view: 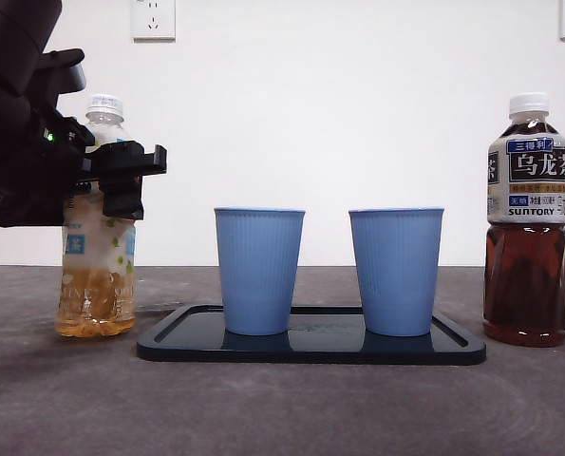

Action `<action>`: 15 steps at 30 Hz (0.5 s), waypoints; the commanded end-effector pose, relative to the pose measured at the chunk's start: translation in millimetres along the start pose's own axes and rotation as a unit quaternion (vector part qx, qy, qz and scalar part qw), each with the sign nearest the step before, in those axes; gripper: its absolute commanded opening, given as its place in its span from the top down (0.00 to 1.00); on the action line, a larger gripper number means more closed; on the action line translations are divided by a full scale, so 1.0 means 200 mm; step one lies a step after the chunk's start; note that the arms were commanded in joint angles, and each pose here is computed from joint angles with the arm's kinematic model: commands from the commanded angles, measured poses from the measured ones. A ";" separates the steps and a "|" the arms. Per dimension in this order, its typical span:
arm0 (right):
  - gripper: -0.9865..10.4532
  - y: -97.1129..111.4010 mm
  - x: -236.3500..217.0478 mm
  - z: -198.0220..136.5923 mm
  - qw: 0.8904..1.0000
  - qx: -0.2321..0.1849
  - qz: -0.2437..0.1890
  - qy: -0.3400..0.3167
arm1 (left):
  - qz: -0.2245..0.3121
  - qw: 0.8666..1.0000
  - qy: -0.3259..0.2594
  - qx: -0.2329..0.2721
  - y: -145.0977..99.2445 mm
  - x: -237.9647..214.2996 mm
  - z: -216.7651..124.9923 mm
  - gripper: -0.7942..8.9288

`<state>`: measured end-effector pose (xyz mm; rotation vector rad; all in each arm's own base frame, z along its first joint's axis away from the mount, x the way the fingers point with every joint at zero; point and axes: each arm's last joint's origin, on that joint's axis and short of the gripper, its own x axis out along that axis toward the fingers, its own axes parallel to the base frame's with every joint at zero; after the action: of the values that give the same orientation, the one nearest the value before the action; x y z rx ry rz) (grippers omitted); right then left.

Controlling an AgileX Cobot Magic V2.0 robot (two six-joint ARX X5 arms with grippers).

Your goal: Pour the drink into the cup

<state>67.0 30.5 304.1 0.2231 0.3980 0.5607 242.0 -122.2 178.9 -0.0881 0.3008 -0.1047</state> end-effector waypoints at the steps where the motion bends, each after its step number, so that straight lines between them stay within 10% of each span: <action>1: 0.49 0.01 -0.01 0.02 1.000 -0.006 0.003 -0.007 | -0.004 1.000 -0.018 -0.004 -0.02 0.01 0.03 0.69; 15: 0.49 0.01 -0.01 0.02 1.000 -0.003 0.000 -0.008 | -0.007 1.000 -0.015 -0.001 -0.03 0.00 0.03 0.43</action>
<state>67.1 30.4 304.1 0.2226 0.3973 0.5546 241.6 -122.9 180.3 -0.0907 0.2924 -0.1073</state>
